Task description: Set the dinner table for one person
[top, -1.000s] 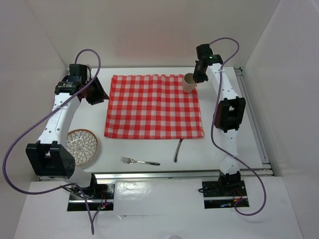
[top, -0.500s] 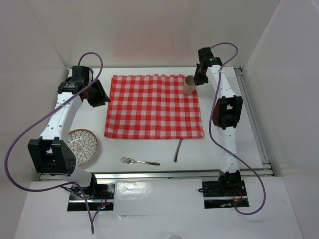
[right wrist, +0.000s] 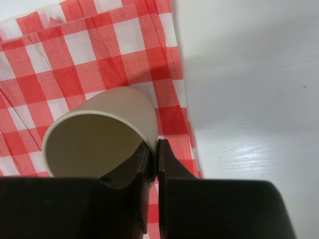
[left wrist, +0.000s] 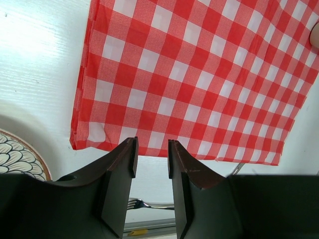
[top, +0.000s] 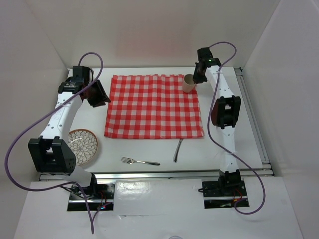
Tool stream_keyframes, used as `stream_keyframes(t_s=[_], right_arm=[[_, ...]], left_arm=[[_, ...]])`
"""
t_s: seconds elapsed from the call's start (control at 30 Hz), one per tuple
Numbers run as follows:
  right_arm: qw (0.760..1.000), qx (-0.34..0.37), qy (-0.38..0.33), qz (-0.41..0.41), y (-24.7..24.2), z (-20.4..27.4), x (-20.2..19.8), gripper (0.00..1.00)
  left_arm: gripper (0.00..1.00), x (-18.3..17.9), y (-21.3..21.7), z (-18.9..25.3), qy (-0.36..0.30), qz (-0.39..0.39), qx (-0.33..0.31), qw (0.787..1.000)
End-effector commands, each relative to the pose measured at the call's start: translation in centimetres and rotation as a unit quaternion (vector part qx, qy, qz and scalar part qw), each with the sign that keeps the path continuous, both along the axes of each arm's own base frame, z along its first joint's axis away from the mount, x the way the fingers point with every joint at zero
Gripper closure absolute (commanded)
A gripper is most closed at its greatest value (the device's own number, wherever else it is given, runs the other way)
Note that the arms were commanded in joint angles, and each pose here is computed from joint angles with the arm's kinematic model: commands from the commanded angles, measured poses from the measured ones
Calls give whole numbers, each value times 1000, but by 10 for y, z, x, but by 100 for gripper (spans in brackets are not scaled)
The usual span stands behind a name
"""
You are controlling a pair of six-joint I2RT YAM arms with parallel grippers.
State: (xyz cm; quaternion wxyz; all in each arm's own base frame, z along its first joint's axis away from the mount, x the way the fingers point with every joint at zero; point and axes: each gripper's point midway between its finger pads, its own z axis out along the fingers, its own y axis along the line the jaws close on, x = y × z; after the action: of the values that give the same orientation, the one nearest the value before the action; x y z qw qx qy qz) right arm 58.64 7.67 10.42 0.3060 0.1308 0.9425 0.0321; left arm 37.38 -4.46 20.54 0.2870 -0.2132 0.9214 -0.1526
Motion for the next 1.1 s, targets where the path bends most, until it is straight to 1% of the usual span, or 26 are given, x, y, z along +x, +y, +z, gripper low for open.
stream_keyframes(t_s=[0.0, 0.03, 0.07, 0.13, 0.17, 0.2, 0.27, 0.3, 0.33, 0.4, 0.43, 0.5, 0.63, 0.67, 0.73, 0.77, 0.8, 0.87, 0.9, 0.93, 1.0, 1.03, 1.07], right_arm=[[999, -2, -39, 5, 0, 14, 17, 100], [999, 2, -38, 9, 2, 14, 17, 98], [999, 2, -33, 9, 2, 10, 16, 85], [999, 11, -42, 15, 6, 17, 17, 68], [999, 15, -47, 18, 8, 18, 19, 51], [998, 24, -58, 24, 12, 27, 21, 44], [996, 35, -77, 32, 16, 38, 26, 38], [995, 40, -87, 35, 18, 47, 27, 31], [994, 45, -87, 40, 21, 47, 27, 26], [992, 54, -109, 41, 23, 64, 30, 16], [991, 59, -113, 45, 26, 69, 31, 6], [988, 65, -135, 42, 26, 92, 30, 0], [978, 73, -189, 48, 27, 149, 24, 0], [972, 75, -217, 50, 26, 180, 19, 0], [965, 74, -248, 47, 23, 212, 11, 0], [958, 76, -273, 48, 22, 240, 1, 0], [954, 84, -280, 58, 25, 252, -6, 0], [952, 94, -281, 83, 51, 261, -24, 0], [947, 92, -295, 94, 60, 281, -41, 0], [951, 89, -271, 122, 89, 263, -54, 0], [951, 87, -261, 139, 109, 265, -80, 0], [954, 99, -226, 169, 136, 240, -97, 0], [954, 110, -209, 185, 151, 231, -110, 0]], left_arm=[[53, 5, 0, -4, -2, -13, 2, 1000], [53, 5, 0, -4, -2, -13, 2, 1000], [53, 5, 0, -4, -2, -13, 2, 1000], [53, 5, -1, -4, -2, -15, -1, 1000], [53, 5, -1, -4, -2, -15, -1, 1000], [53, 5, -1, -4, -2, -15, -1, 1000], [53, 5, -1, -4, -2, -15, -1, 1000], [53, 5, -1, -4, -2, -15, -1, 1000], [53, 5, 1, -4, -2, -12, 3, 1000], [53, 3, 1, -5, 2, -16, 5, 1000], [52, 1, 3, -7, 7, -12, 11, 1000], [52, -1, 9, -6, 8, -1, 26, 1000], [51, -6, 25, -2, 14, 22, 45, 999], [51, -7, 31, 1, 9, 32, 51, 998], [51, -12, 37, 3, 16, 45, 52, 997], [49, -11, 42, 11, 5, 53, 52, 997], [49, -11, 42, 17, 2, 53, 52, 997], [49, -10, 46, 31, -14, 60, 52, 997], [49, -8, 50, 49, -35, 66, 53, 996], [49, -7, 50, 56, -41, 66, 53, 996], [49, -10, 52, 66, -49, 71, 59, 994], [49, -11, 59, 67, -46, 89, 70, 993], [45, -18, 62, 64, -37, 101, 75, 991]])
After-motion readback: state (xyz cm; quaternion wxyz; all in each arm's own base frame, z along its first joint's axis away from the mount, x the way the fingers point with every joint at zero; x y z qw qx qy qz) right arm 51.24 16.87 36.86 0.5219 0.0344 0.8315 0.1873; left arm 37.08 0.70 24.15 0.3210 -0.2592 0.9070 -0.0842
